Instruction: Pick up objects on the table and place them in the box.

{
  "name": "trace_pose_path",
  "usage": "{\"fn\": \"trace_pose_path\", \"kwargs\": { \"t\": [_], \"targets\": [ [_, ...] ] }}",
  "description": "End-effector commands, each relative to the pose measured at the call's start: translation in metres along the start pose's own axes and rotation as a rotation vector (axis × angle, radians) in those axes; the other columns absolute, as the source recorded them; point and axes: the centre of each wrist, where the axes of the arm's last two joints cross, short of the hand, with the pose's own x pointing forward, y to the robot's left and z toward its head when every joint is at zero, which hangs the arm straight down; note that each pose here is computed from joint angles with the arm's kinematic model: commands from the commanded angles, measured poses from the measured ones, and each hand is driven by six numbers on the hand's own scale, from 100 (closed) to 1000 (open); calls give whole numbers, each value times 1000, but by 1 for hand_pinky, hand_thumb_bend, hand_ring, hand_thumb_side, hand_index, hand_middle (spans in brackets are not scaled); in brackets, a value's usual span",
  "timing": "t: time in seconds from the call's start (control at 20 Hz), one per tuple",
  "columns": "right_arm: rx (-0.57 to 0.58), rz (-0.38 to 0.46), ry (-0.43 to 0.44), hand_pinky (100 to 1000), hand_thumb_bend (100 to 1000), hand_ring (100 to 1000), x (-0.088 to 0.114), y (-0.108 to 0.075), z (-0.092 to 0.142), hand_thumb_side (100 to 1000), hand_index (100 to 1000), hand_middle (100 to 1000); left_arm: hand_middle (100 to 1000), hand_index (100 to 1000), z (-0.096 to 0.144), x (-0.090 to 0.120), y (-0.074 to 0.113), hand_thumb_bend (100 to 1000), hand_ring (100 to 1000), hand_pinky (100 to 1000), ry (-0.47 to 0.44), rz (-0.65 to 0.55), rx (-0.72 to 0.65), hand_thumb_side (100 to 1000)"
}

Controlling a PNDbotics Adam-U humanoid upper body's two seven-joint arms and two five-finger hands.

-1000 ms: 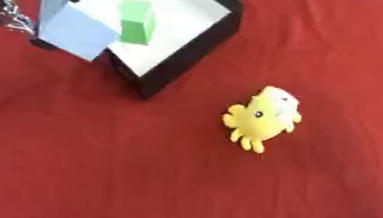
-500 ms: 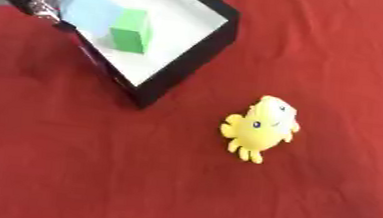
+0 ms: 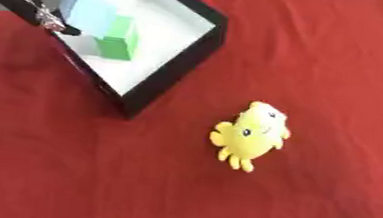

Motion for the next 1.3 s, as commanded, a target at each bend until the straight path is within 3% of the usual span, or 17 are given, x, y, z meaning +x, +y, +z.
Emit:
{"fn": "trace_pose_path", "kwargs": {
  "t": [0.05, 0.2, 0.35, 0.65, 0.7, 0.75, 0.8, 0.85, 1.0, 1.05, 1.25, 1.3],
  "targets": [
    [36, -4, -23, 894, 100, 854, 8, 2, -8, 652, 960, 844, 461, 508, -1, -7, 11, 536, 564, 716, 21, -14, 55, 100],
    [46, -13, -24, 893, 100, 855, 8, 3, -11, 652, 959, 844, 458, 518, -4, -9, 6, 459, 557, 721, 36, 25, 99, 100],
    [48, -23, -30, 892, 100, 856, 9, 5, -12, 652, 957, 845, 494, 565, -11, -8, -2, 448, 577, 737, 38, 57, 104, 100],
    [32, -38, -46, 891, 100, 858, 11, 6, -16, 652, 953, 847, 656, 725, -26, 0, -15, 419, 704, 789, 12, 67, 39, 100],
    [31, -39, -46, 891, 100, 858, 12, 6, -17, 653, 953, 847, 734, 788, -26, 1, -16, 429, 760, 815, 11, 64, 22, 100],
    [32, -39, -45, 891, 100, 857, 12, 7, -17, 653, 953, 847, 786, 837, -27, 1, -17, 444, 800, 837, 10, 62, 9, 120],
    [34, -39, -44, 891, 100, 857, 12, 7, -17, 653, 953, 846, 823, 874, -26, 1, -18, 459, 832, 854, 10, 61, 4, 219],
    [35, -38, -44, 891, 100, 857, 13, 7, -18, 653, 953, 846, 834, 886, -25, 1, -18, 467, 840, 859, 12, 61, 6, 264],
    [38, -37, -42, 891, 100, 856, 13, 7, -18, 653, 952, 845, 888, 946, -23, 0, -16, 583, 877, 880, 20, 58, 36, 479],
    [39, -37, -41, 890, 100, 856, 13, 7, -17, 652, 952, 845, 889, 946, -22, -1, -15, 602, 878, 879, 22, 55, 43, 505],
    [39, -33, -40, 890, 100, 856, 12, 7, -16, 652, 951, 845, 885, 939, -19, -1, -19, 526, 875, 876, 31, 56, 49, 506],
    [40, -32, -40, 890, 100, 856, 12, 7, -16, 652, 951, 845, 883, 937, -18, -2, -21, 513, 873, 874, 35, 59, 46, 462]
  ]
}}
